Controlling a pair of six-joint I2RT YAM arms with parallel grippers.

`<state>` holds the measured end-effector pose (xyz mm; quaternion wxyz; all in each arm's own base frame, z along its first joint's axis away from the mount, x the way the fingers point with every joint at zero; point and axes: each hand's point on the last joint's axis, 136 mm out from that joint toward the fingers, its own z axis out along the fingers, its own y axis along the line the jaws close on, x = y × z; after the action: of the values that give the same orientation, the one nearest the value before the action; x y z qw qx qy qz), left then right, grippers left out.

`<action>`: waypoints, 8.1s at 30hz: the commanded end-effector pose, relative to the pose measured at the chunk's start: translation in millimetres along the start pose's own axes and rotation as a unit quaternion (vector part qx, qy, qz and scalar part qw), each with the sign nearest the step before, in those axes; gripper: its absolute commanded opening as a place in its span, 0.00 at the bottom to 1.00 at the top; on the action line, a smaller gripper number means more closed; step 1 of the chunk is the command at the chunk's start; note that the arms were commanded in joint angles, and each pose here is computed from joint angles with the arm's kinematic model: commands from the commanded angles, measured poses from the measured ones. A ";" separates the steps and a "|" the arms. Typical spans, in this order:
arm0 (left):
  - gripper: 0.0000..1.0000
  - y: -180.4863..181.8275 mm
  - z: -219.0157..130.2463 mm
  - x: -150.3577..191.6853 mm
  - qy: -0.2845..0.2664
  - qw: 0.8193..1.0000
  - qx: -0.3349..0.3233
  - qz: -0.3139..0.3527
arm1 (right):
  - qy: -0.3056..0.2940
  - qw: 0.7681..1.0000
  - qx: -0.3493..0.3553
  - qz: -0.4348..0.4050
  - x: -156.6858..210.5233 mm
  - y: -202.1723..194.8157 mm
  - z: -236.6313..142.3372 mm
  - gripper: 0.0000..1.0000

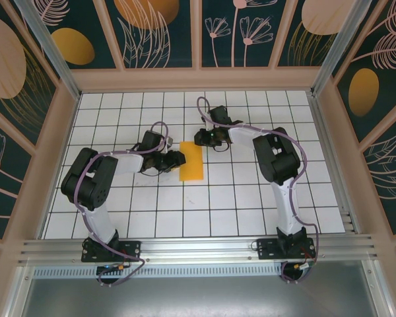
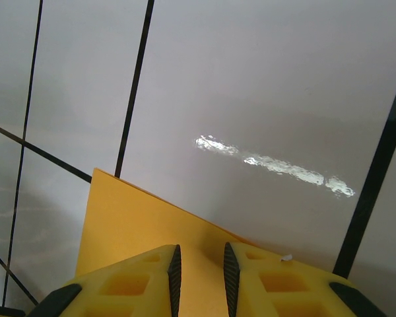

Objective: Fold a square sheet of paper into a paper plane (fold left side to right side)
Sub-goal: Rotate the paper at the center of the table, then third fold the triangle at the center of the table.

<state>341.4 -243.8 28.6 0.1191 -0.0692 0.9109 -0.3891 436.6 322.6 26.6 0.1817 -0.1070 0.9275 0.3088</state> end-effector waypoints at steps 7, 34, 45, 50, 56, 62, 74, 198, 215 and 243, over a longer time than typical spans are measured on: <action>0.43 -6.7 -8.4 -4.7 -0.020 1.000 -0.003 0.024 | 0.041 0.999 0.005 -0.004 23.5 -3.1 12.7 0.28; 0.55 -1.1 -22.5 -10.4 -0.045 0.998 -0.043 0.026 | 0.030 0.998 -0.057 -0.013 60.9 59.0 -54.2 0.39; 0.58 4.0 -22.4 -7.7 -0.043 0.997 -0.051 0.024 | 0.064 0.998 -0.015 -0.002 79.8 33.8 -30.8 0.38; 0.61 0.7 -22.6 -9.2 -0.044 0.998 -0.046 0.025 | 0.094 0.996 0.012 -0.004 94.9 15.8 -19.3 0.36; 0.60 -2.6 -20.9 -8.6 -0.037 0.998 -0.038 0.023 | 0.105 0.993 0.052 -0.021 96.7 -5.4 -21.1 0.32; 0.51 -8.1 -16.0 -4.6 -0.023 0.999 -0.014 0.020 | 0.122 0.991 0.046 -0.043 98.8 -13.6 -23.8 0.27; 0.46 -12.9 4.8 4.6 0.006 1.000 0.001 0.022 | 0.132 0.990 0.028 -0.044 108.0 -13.1 -19.0 0.24; 0.13 -15.2 7.9 5.8 -0.012 0.999 -0.034 0.012 | 0.108 0.993 -0.003 -0.046 103.1 -1.4 -22.1 0.29; 0.02 -26.9 0.1 7.7 -0.017 1.000 -0.011 -0.018 | -0.179 0.952 0.055 -0.244 68.8 51.8 -146.1 0.65; 0.01 -41.7 -5.7 9.0 -0.012 1.000 0.014 -0.024 | -0.185 0.812 0.196 -0.517 138.4 97.4 -65.0 0.69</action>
<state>335.4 -265.5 53.0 0.1214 -0.0996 0.9068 -0.3912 255.3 337.1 59.5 0.4781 -0.4832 0.7334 0.0005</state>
